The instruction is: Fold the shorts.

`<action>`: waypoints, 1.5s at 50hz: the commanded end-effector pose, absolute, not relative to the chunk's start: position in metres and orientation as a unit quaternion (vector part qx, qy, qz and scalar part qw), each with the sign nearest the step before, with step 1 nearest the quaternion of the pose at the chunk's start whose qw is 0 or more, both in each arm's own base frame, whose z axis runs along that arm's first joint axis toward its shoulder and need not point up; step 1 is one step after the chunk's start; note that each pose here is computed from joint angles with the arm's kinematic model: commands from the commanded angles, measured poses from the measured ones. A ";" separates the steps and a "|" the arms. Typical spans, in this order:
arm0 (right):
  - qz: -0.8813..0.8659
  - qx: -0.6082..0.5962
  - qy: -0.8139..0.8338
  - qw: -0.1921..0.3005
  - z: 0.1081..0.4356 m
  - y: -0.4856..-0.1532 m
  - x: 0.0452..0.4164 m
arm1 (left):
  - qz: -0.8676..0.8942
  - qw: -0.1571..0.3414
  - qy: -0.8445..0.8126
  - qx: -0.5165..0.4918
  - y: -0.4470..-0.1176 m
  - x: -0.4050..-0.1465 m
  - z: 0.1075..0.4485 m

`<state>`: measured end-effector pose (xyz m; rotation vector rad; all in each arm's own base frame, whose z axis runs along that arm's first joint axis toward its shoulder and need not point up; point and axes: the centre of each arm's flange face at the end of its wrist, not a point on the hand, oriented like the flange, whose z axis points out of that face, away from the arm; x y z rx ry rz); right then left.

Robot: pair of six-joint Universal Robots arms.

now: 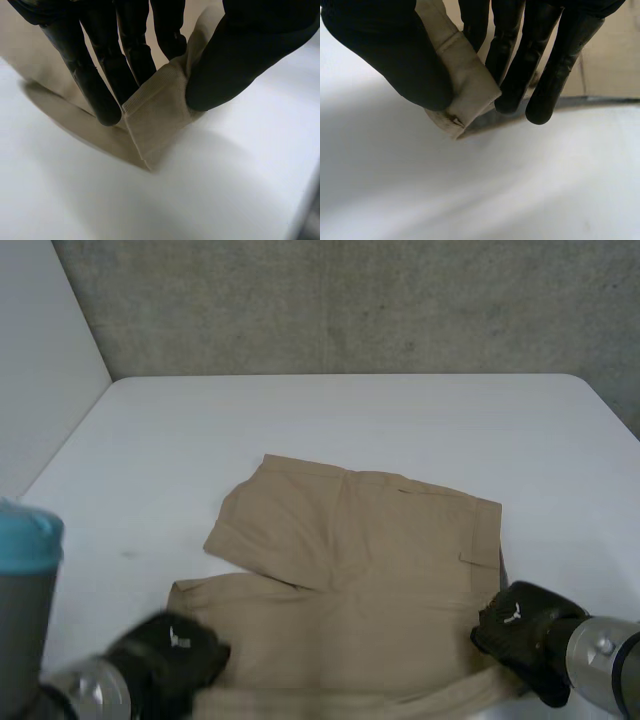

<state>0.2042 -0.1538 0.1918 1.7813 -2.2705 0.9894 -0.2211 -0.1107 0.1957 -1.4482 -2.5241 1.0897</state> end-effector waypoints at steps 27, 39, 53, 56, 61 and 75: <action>0.628 0.343 -0.684 0.141 0.161 -0.357 0.251 | 0.737 -0.095 -0.552 -0.380 -0.367 -0.376 0.137; 0.678 0.285 -0.668 0.116 0.175 -0.353 0.252 | 0.774 -0.081 -0.513 -0.361 -0.350 -0.382 0.129; 0.535 0.333 -0.776 0.035 0.150 -0.268 0.229 | 0.743 -0.025 -0.573 -0.344 -0.297 -0.346 0.167; 0.521 0.328 -0.787 0.035 0.141 -0.266 0.221 | 0.729 -0.010 -0.593 -0.342 -0.290 -0.342 0.167; 0.512 0.312 -0.800 0.035 0.128 -0.270 0.213 | 0.696 0.008 -0.629 -0.345 -0.280 -0.337 0.164; 0.575 0.325 -0.737 0.142 0.163 -0.304 0.181 | 0.692 0.006 -0.637 -0.340 -0.266 -0.323 0.186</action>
